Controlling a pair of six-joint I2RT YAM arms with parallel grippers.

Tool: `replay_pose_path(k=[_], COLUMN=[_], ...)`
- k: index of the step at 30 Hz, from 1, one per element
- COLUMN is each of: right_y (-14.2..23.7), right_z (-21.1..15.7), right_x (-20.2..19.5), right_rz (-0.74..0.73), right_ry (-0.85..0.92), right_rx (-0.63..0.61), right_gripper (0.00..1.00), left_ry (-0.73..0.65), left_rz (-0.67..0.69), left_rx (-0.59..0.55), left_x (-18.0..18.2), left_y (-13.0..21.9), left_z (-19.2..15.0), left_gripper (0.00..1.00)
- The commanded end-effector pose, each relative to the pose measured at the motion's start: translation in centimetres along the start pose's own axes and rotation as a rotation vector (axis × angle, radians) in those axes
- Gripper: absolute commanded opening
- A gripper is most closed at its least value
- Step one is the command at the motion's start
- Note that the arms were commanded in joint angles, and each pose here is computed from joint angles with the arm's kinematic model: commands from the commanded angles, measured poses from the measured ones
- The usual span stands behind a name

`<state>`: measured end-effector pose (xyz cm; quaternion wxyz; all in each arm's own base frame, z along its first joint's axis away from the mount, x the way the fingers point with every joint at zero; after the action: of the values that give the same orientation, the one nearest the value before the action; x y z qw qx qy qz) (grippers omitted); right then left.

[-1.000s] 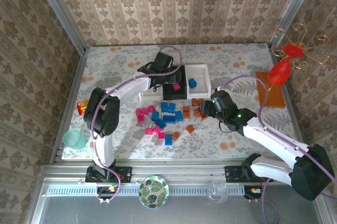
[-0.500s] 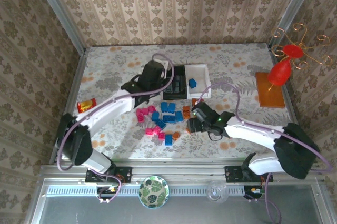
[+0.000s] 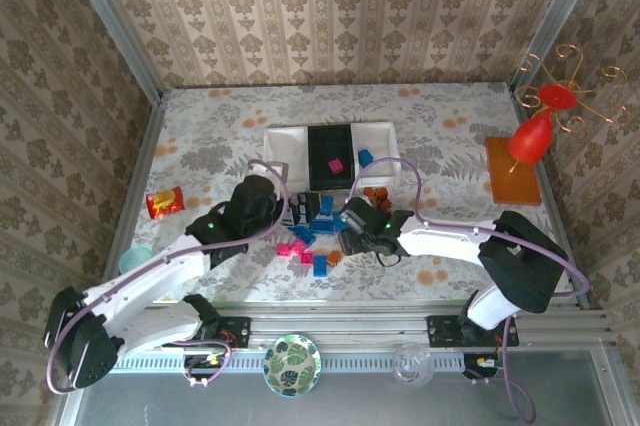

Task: Sort the legos into containers by color
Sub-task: Pick up the lego from the bottom-center of the table.

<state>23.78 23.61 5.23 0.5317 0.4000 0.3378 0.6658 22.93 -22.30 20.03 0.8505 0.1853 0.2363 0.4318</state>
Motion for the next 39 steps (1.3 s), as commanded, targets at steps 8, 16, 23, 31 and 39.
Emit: replay_pose_path(k=[8, 16, 23, 31, 39], right_y=[1.6, 0.2, -2.0, -1.3, 5.5], right_z=[0.0, -0.2, -0.8, -0.6, 5.4], right_x=[-0.1, 0.6, -0.1, 0.7, 5.7], right_rz=[-0.006, -0.013, -0.082, -0.014, 0.209], right_ry=[0.033, 0.028, 0.020, 0.033, 0.061], right_rx=[-0.065, -0.026, -0.005, -0.017, -0.186], right_gripper=[0.70, 0.68, 0.62, 0.37, 0.28], left_ry=[0.027, 0.047, 0.054, 0.059, 0.077], left_rz=[0.027, 0.027, 0.026, 0.037, 0.065], left_rx=[-0.026, -0.030, -0.013, -0.007, -0.004], left_x=[1.1, 1.4, 1.6, 1.9, 2.8], left_y=[1.5, 1.3, 1.2, 1.4, 1.7], left_z=[-1.2, -2.2, -2.9, -3.5, -4.5], left_gripper=[1.00, 1.00, 1.00, 1.00, 1.00])
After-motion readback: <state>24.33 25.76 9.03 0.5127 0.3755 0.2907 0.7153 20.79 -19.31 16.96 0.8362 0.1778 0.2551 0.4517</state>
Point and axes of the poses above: each hand's point on the last joint's axis, 136 mm out from that joint toward the fingers, its own y axis back along the fingers, its own x axis along the line the jaws close on, z = x × y, the point moved 2 cm from there along y, back along the fingers, and after that the axes turned 13 degrees about -y, right-handed, at the moved point
